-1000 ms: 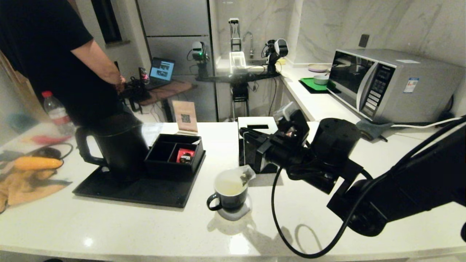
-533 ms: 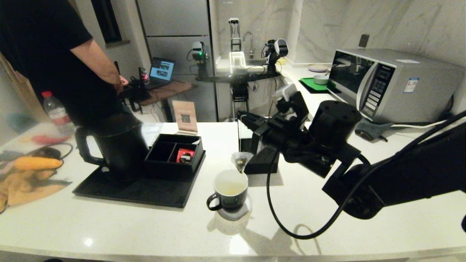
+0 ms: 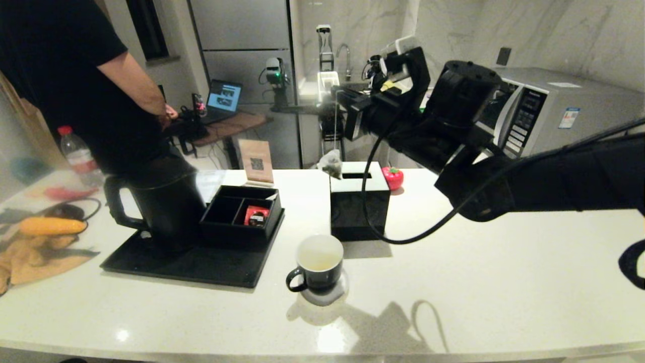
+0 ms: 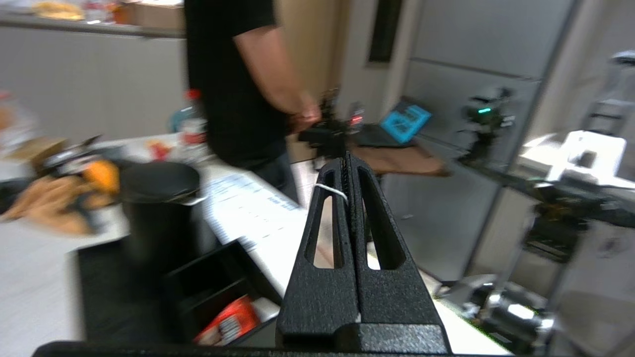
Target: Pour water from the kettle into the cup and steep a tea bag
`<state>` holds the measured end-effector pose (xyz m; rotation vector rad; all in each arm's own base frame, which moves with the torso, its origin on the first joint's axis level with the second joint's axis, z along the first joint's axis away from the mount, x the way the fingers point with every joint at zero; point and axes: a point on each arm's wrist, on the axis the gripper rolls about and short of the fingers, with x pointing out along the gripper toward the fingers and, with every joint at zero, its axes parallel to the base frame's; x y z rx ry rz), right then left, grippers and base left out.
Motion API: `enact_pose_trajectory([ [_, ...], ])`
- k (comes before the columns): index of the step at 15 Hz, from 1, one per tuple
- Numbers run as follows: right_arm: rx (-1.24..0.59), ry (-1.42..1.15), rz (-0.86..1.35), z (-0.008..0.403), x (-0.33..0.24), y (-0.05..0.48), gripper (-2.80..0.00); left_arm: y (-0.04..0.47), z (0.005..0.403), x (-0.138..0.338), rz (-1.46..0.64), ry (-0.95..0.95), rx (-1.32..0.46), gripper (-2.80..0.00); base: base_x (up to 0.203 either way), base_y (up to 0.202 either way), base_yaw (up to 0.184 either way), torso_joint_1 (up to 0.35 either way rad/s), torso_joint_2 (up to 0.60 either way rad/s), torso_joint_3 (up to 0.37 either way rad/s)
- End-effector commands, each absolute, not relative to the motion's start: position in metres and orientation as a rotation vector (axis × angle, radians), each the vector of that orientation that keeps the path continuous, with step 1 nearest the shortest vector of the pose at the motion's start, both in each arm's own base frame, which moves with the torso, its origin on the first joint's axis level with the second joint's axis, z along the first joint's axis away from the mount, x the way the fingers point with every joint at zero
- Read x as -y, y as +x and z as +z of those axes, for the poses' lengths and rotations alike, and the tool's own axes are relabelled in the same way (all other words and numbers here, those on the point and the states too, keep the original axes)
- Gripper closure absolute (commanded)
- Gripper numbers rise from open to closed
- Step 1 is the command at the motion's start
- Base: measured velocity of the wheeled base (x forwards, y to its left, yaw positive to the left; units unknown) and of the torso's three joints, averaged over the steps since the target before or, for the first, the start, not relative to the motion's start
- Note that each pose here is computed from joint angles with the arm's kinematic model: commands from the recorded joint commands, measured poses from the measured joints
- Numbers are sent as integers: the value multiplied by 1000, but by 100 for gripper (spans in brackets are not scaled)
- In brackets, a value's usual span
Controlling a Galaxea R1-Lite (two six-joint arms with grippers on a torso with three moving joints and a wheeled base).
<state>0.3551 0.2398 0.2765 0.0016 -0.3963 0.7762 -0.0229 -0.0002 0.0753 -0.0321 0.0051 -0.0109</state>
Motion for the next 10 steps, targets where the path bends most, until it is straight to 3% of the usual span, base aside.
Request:
enact_pose_trajectory([
  [1,406,-9,723,278,-229,383,0,-23,75,0,-11,-32,-5,0,0,0,0,0,0,0],
  [10,309,-60,665,222,-181,452,0,-23,75,0,-11,-32,-5,0,0,0,0,0,0,0],
])
